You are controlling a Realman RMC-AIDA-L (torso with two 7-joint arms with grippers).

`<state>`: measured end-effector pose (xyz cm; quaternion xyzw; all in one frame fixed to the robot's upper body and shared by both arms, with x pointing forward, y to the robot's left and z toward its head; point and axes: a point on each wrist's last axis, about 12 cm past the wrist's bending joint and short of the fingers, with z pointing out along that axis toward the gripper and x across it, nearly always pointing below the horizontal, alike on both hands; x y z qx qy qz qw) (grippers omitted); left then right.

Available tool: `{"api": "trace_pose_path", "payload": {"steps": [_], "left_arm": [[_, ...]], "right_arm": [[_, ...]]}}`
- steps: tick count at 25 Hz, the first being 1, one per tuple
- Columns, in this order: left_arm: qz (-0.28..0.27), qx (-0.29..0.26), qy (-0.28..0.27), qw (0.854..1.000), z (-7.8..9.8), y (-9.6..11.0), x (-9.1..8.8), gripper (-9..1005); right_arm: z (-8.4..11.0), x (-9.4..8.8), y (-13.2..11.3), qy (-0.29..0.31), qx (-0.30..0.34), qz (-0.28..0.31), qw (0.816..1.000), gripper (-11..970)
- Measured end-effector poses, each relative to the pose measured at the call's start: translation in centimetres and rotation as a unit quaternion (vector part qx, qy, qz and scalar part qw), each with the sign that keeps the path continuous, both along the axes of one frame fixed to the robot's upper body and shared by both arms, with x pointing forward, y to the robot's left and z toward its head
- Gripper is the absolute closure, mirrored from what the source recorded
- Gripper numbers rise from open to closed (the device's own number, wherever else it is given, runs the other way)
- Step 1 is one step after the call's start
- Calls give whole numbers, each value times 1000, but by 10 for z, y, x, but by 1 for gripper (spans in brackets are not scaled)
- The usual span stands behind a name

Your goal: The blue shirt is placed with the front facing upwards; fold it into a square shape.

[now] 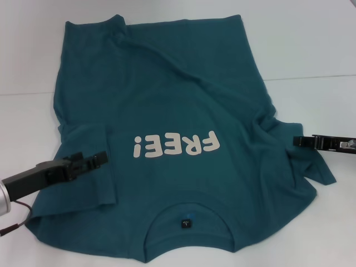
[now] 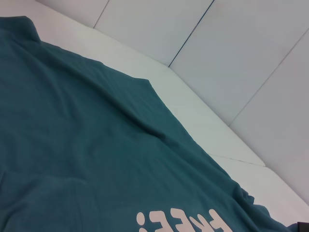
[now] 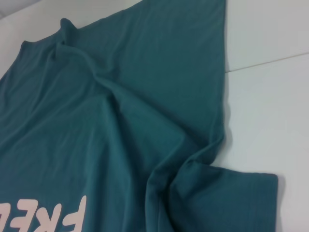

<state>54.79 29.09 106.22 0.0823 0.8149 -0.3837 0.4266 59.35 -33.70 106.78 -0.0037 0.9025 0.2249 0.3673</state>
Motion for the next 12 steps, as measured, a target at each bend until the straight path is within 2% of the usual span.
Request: {"api": "trace_pose_path", "payload": {"steps": [3,5,12], "left_arm": [[0,0,0,1000,0,0,0,83],[1,0,0,1000,0,0,0,83],[3,2,-1,1000,0,1,1,83]], "right_arm": [[0,0,0,1,1,-1,1000,452],[0,0,0,0,1,-2,1000,696],[0,1,0,0,2,-4,1000,844]]}}
